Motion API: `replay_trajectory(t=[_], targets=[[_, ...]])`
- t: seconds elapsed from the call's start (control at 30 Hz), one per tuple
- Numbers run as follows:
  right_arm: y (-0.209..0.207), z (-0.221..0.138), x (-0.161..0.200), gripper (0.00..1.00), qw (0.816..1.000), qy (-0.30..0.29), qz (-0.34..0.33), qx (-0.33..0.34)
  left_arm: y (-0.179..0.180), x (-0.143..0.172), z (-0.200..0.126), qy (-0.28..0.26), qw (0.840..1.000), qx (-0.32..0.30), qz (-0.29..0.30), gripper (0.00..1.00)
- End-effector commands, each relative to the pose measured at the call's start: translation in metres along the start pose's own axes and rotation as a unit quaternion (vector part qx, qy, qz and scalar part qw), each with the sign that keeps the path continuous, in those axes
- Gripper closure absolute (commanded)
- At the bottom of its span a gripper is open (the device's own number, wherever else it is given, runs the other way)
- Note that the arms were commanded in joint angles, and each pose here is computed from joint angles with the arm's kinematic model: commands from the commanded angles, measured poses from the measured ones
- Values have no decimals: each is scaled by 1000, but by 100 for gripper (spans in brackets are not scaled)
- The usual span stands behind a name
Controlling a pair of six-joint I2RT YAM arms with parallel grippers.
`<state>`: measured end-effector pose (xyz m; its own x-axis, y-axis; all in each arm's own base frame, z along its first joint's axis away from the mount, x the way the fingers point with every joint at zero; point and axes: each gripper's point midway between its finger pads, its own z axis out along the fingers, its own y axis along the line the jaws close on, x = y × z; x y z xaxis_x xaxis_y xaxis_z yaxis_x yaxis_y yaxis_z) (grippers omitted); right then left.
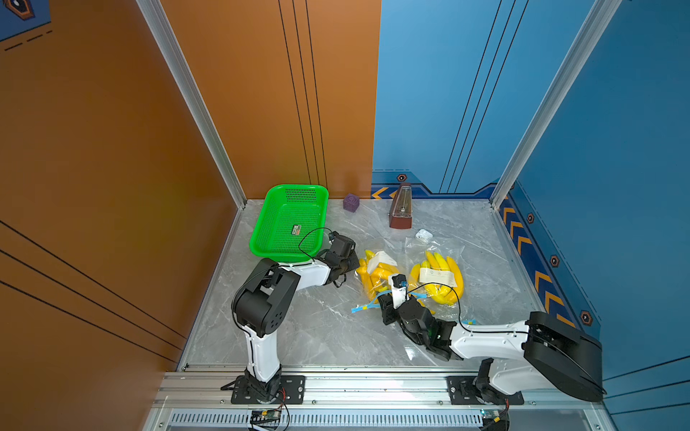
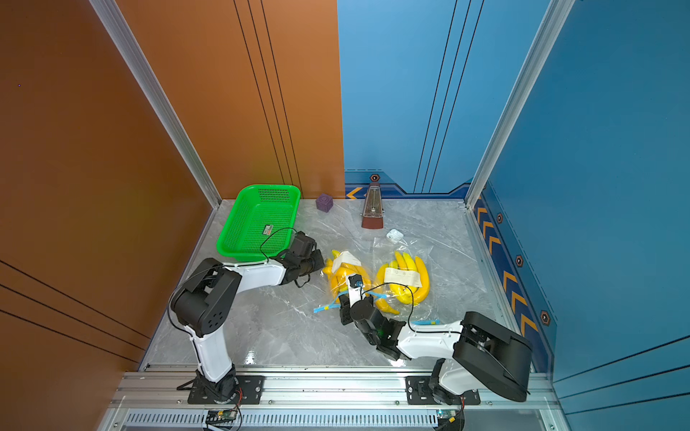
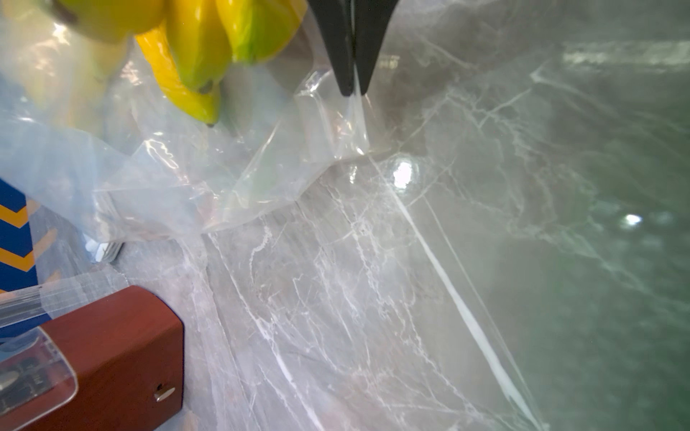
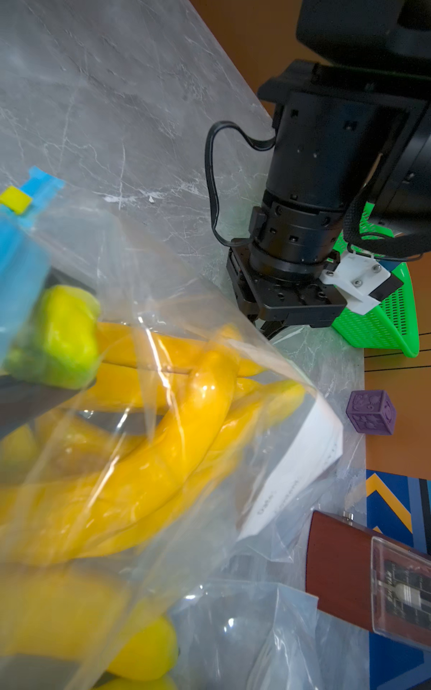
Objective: Open the zip-top bag and take out the banana
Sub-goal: Pick up the banana from the zipper food storage bag.
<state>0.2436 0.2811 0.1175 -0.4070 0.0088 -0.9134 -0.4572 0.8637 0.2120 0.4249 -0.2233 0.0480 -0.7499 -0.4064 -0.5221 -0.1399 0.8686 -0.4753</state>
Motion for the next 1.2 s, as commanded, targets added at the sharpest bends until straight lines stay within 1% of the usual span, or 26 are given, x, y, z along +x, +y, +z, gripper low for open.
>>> replay_trajectory(t=[0.0,0.1,0.2,0.23,0.33,0.57,0.73,0.83,0.93,1.03,1.17], targets=[[-9,-15,6,76,1000,12,-8,17,12,-31,-13,-49,999,-22,7,100],[-11,-28,5,76,1000,14,-3,16,19,-43,-18,-68,997,-35,12,100],[-13,-39,6,76,1000,25,-1,14,27,-48,-17,-72,996,-43,9,100],[-13,-42,6,76,999,31,0,12,20,-58,-17,-81,996,-36,6,100],[-14,-51,9,76,998,57,0,11,19,-67,-15,-87,995,-38,10,100],[-15,-78,-3,76,997,77,17,1,15,-77,-8,-86,995,-48,27,100],[-26,-85,10,76,993,114,12,23,19,-81,-1,-84,994,-67,31,100],[-27,-91,18,76,990,136,12,20,23,-84,4,-80,993,-77,34,100],[-25,-99,18,76,989,150,14,8,25,-87,7,-81,993,-83,36,100],[-26,-109,14,77,988,153,17,4,28,-90,12,-77,992,-90,41,100],[-29,-123,2,77,990,140,29,-4,32,-94,17,-76,991,-99,44,100]])
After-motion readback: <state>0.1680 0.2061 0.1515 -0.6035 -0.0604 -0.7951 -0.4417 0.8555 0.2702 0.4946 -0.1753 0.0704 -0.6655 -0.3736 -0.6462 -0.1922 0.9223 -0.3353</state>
